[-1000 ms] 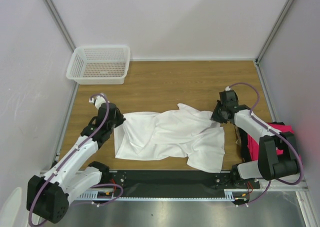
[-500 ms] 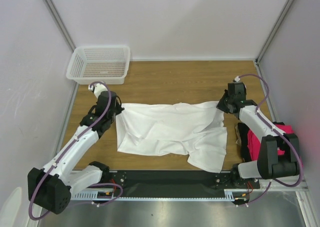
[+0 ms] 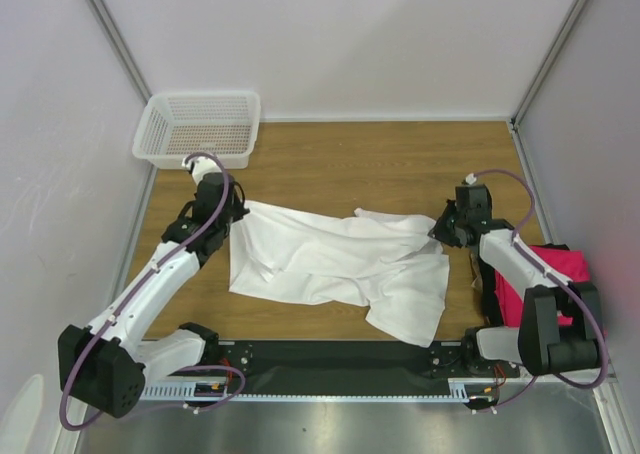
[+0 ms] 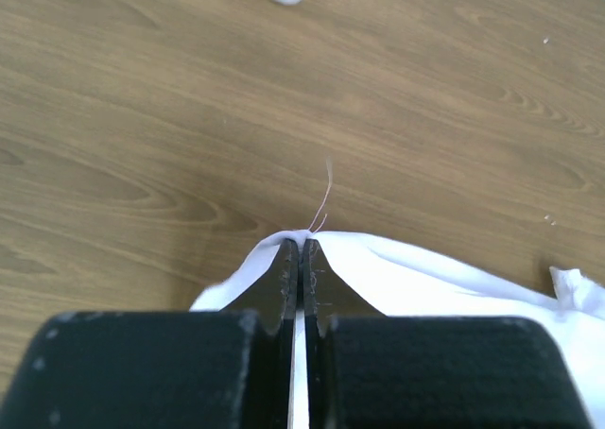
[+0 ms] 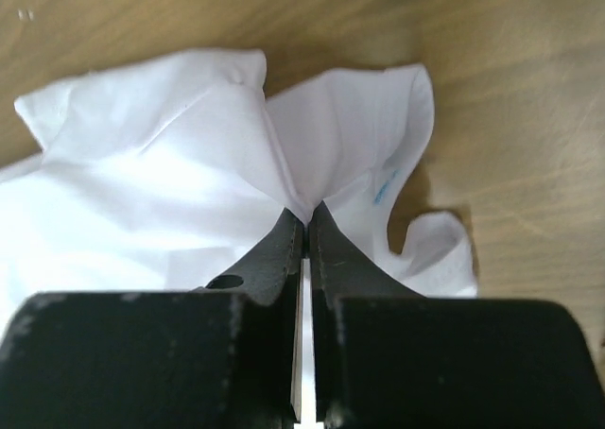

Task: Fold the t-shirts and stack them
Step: Flatten the tshirt out

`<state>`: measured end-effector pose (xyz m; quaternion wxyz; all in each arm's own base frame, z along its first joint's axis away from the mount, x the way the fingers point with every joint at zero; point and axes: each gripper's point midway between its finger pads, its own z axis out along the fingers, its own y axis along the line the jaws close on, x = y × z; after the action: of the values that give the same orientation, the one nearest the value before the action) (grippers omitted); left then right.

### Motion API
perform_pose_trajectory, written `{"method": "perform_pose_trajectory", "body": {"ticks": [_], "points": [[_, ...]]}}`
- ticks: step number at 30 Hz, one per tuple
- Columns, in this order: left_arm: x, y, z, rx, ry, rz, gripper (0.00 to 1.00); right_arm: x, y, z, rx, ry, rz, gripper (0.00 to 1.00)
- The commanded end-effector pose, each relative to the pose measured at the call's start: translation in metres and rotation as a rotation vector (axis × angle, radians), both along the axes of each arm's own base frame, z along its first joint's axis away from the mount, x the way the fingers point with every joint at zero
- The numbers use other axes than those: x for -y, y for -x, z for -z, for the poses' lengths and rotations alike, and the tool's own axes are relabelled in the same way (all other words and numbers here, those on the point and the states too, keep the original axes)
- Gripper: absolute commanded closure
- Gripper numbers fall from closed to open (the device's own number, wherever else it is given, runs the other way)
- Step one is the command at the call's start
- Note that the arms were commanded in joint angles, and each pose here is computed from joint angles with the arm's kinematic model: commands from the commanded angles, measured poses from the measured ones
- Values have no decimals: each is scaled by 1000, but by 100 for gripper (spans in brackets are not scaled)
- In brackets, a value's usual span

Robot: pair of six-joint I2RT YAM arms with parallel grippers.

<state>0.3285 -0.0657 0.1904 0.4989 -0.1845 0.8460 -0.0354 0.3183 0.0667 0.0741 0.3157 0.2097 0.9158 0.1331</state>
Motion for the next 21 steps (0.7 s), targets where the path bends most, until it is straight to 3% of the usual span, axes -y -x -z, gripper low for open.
{"method": "perform_pose_trajectory", "body": {"ticks": [1, 7, 9, 10, 13, 16, 21], "points": [[-3, 13, 20, -48, 34, -19, 100, -15, 18, -3, 6, -80, -32, 100], [-5, 43, 63, -142, 96, -54, 100, -26, 75, 31, -173, -174, -20, 97], [-4, 47, 69, -144, 106, -50, 100, -31, 87, 35, -222, -213, -13, 81], [-3, 48, 71, -145, 111, -44, 100, -32, 93, 36, -249, -217, -15, 57], [-3, 49, 76, -152, 113, -42, 100, -22, 88, 24, -222, -153, -15, 34], [0, 47, 77, -146, 114, -25, 100, -14, 63, -6, -121, -107, -10, 23], [1, 45, 75, -140, 103, -6, 100, 0, 23, -38, 15, -28, 7, 20]]}}
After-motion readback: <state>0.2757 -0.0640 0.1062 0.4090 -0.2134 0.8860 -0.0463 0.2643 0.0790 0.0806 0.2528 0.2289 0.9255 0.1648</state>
